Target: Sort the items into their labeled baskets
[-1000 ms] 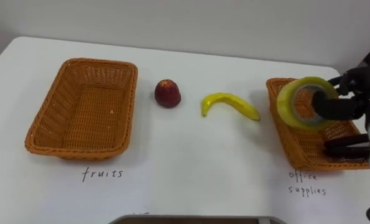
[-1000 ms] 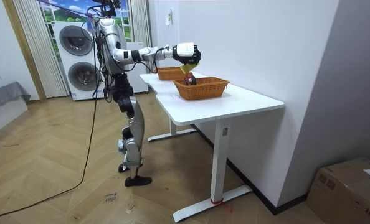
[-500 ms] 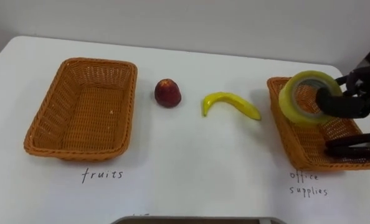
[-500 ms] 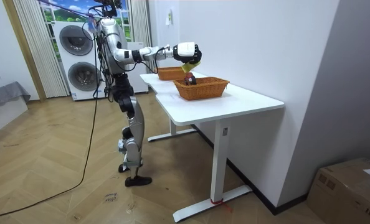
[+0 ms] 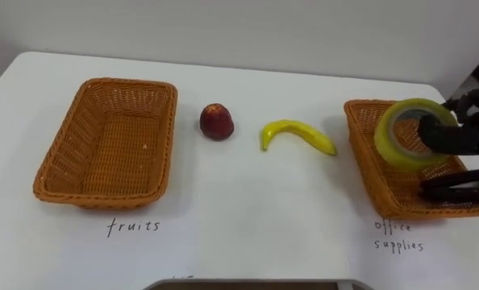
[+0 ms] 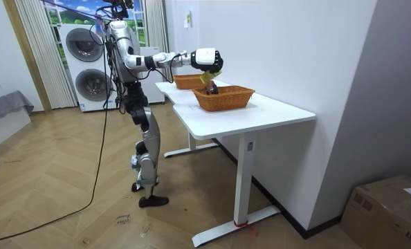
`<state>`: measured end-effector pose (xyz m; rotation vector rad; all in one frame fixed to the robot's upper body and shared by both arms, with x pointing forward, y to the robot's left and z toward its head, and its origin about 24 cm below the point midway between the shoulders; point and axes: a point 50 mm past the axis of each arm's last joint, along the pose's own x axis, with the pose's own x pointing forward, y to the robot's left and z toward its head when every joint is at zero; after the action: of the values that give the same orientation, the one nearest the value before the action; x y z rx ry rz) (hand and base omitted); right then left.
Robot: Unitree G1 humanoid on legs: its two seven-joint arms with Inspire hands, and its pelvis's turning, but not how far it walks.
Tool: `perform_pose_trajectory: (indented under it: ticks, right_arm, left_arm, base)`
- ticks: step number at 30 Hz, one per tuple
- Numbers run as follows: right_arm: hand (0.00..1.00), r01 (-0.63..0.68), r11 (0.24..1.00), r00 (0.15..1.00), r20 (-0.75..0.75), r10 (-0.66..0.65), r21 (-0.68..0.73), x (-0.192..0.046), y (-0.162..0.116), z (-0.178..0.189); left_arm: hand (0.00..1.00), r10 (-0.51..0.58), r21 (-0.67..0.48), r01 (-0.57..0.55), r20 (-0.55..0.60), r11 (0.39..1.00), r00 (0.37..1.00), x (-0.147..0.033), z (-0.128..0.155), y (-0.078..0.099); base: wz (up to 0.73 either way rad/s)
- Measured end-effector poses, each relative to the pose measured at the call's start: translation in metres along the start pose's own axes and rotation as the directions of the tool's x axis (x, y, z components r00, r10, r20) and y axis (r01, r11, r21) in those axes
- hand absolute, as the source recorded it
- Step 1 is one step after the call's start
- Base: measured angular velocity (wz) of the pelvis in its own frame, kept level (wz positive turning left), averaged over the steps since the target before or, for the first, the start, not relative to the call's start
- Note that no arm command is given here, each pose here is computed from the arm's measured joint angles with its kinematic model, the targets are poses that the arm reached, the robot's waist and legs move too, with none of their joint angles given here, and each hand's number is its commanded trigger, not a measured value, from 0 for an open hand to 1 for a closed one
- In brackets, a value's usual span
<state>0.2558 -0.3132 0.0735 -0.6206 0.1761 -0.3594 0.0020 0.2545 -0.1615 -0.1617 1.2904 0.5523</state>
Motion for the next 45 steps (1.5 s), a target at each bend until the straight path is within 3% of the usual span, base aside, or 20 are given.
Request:
perform_pose_trajectory:
  ticks: [12, 32, 40, 45]
  right_arm:
    - [0.0, -0.031, 0.999, 0.997, -0.075, 0.03, -0.018, 0.0, 0.003, -0.017]
    - [0.0, -0.036, 0.997, 0.998, -0.062, 0.031, -0.067, 0.001, 0.002, -0.014]
    - [0.0, -0.017, 0.997, 0.999, 0.027, 0.019, -0.069, 0.0, -0.002, 0.007]
    - [0.0, 0.027, 0.995, 0.987, 0.158, -0.011, -0.101, -0.005, -0.009, 0.039]
  left_arm:
    - [0.0, 0.038, 0.001, -0.038, -0.008, 0.999, 0.999, 0.0, -0.001, 0.003]
    - [0.0, 0.051, -0.001, -0.051, 0.001, 0.999, 0.999, 0.001, 0.003, 0.001]
    - [0.0, 0.046, -0.004, -0.046, 0.003, 0.999, 0.999, 0.001, 0.004, -0.001]
    - [0.0, 0.034, -0.015, -0.034, 0.007, 0.999, 0.999, 0.001, 0.006, -0.004]
  base:
    - [0.0]
    - [0.0]
    - [0.0]
    - [-0.04]
